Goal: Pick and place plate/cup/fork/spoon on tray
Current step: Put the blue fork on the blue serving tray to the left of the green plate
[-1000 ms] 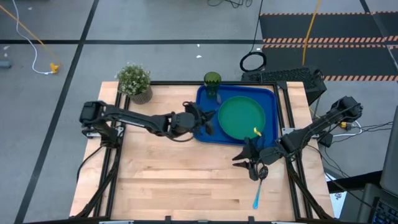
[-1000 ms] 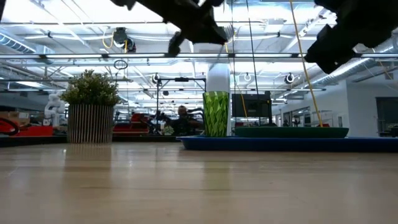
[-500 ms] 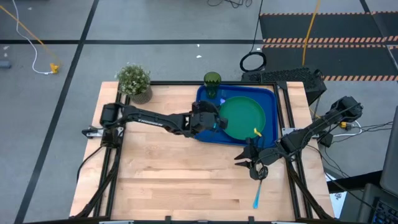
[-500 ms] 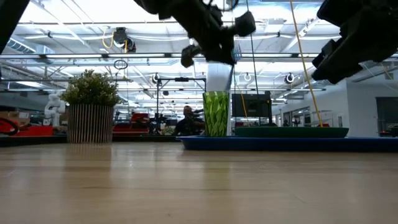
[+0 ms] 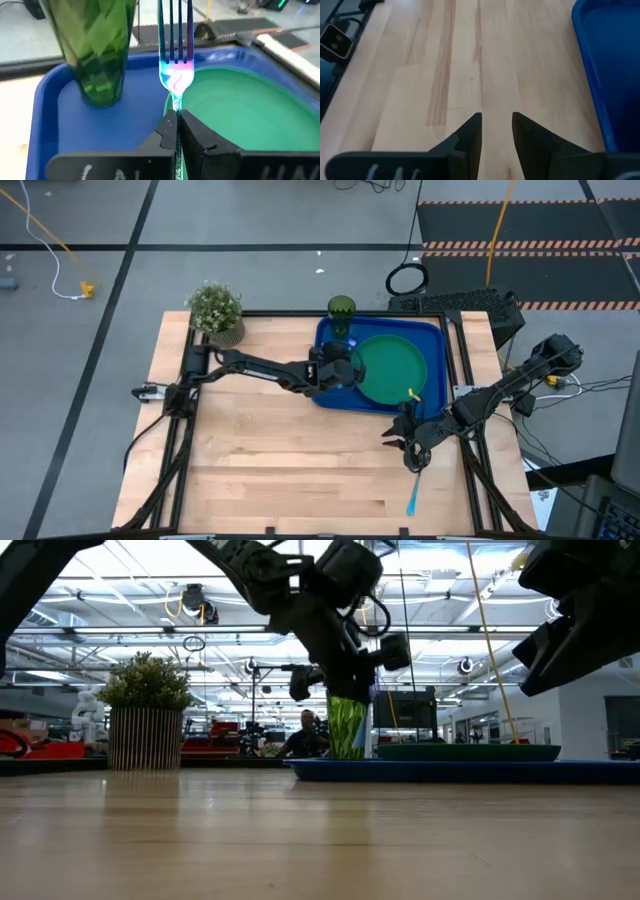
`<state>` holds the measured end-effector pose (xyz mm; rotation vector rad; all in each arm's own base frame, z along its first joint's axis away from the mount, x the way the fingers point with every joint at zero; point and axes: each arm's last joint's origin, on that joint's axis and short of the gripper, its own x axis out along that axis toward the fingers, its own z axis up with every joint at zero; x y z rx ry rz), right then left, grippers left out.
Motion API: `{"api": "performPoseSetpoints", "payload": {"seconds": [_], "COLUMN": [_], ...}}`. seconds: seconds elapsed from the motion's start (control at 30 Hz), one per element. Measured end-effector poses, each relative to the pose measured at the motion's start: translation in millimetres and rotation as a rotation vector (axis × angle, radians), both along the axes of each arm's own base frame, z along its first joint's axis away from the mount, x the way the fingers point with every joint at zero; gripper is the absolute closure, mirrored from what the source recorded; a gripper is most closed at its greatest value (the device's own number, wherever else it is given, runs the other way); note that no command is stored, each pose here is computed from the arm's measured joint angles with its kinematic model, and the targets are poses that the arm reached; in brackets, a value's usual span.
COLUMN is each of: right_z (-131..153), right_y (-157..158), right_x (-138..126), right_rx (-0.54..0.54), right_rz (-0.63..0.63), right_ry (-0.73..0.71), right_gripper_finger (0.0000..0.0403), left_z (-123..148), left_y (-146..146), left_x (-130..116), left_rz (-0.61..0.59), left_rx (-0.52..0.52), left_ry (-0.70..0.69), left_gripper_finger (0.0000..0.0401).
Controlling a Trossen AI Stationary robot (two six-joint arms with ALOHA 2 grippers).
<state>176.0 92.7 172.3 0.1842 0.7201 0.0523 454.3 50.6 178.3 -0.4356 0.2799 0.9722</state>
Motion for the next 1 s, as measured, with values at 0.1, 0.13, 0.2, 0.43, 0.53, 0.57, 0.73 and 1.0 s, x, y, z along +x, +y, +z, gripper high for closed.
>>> {"api": "performPoseSetpoints", "payload": {"seconds": [0.1,0.13,0.2,0.43,0.53,0.57,0.73,1.0], "right_z": [-0.9,-0.9,-0.6,1.5,3.3,4.1,12.5,27.8], "right_y": [-0.6,-0.5,-0.8,-1.7,-1.9,-2.2,-3.7,-5.1], "right_x": [-0.7,-0.7,-0.4,-0.2,-0.5,-1.2,-4.1,-12.4], "right_rx": [-0.025,-0.031,-0.041,-0.087,-0.083,-0.08,-0.041,0.021], "right_rz": [0.012,0.017,0.025,0.036,0.036,0.037,0.026,0.026], "right_ry": [0.009,0.007,0.002,-0.024,-0.034,-0.035,-0.076,-0.152], "right_gripper_finger": [0.0305,0.0305,0.0305,0.0305,0.0305,0.0305,0.0305,0.0305], "left_z": [-5.7,-6.0,-6.2,-10.9,-21.8,-25.8,-25.2,-28.5], "left_y": [3.7,5.2,5.8,2.0,-2.1,-4.2,-8.1,15.6], "left_x": [-0.1,-0.6,-1.6,-1.1,-0.7,-0.4,0.6,-2.5], "left_rz": [0.004,0.008,0.01,-0.022,-0.042,-0.045,-0.047,-0.03], "left_rx": [-0.009,-0.011,-0.015,-0.059,-0.083,-0.084,-0.09,-0.215], "left_ry": [0.018,0.022,0.032,0.037,0.069,0.081,0.066,0.027], "left_gripper_finger": [0.0394,0.0394,0.0394,0.0393,0.0393,0.0393,0.0393,0.0393]}}
